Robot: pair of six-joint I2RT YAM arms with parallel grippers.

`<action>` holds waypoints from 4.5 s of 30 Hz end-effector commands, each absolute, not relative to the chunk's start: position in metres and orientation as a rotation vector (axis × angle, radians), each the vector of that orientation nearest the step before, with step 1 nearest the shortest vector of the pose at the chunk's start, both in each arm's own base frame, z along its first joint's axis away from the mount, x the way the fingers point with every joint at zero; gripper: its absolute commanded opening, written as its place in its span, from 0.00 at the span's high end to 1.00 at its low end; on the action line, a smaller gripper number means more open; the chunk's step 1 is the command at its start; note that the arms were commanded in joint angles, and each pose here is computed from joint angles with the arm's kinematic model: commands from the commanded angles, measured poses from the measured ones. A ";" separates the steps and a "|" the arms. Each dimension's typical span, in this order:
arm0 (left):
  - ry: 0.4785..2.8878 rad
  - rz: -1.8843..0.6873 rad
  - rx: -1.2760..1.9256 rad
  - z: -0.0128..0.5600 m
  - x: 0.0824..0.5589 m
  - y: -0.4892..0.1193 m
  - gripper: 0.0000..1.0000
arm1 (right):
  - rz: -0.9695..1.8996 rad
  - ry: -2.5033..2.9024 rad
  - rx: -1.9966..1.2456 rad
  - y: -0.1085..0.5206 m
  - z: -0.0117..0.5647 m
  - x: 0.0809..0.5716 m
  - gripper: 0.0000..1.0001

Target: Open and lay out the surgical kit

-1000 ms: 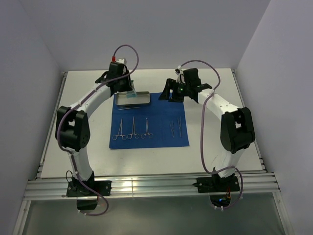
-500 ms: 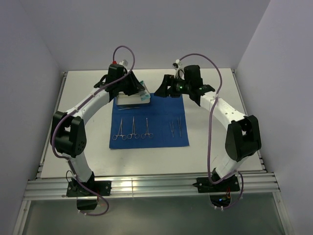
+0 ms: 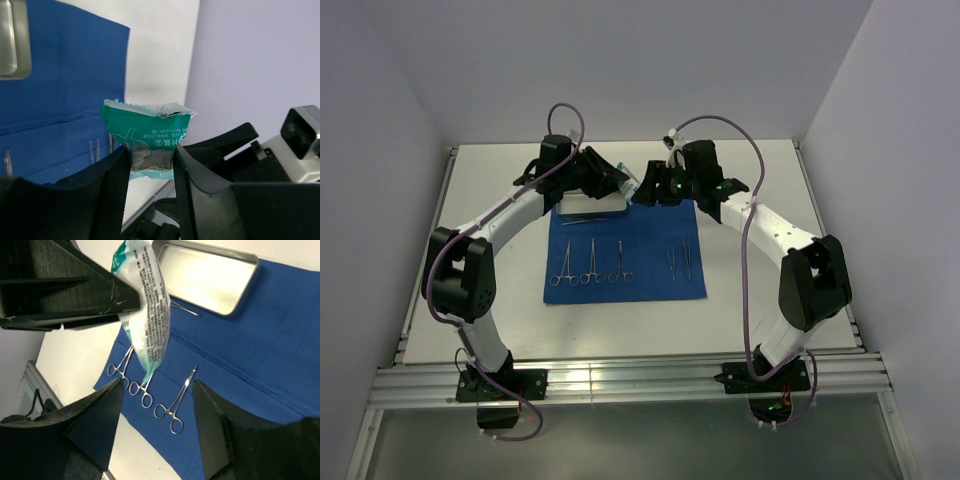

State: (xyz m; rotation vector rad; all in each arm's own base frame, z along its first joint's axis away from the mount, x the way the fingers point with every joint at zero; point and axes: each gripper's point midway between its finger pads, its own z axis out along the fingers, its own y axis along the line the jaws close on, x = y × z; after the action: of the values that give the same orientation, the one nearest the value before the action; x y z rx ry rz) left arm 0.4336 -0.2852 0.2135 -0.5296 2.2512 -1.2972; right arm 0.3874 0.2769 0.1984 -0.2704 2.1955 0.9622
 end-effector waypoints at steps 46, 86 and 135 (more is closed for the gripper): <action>1.241 -1.325 1.645 0.268 0.280 -0.290 0.04 | 1.172 1.876 -1.455 0.239 0.233 0.242 1.00; 1.586 -1.324 1.157 0.292 0.324 -0.277 1.00 | 0.784 1.765 -0.869 0.186 0.328 0.316 0.24; 1.455 -0.832 0.402 0.370 0.376 -0.368 0.89 | 1.372 1.893 0.361 0.246 0.350 0.400 0.36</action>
State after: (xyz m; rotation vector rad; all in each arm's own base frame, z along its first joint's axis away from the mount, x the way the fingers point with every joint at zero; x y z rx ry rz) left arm 0.3730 -0.3656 0.3368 0.4222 1.5393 -0.8257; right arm 0.4008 0.2405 0.3349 0.4153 1.9295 1.3559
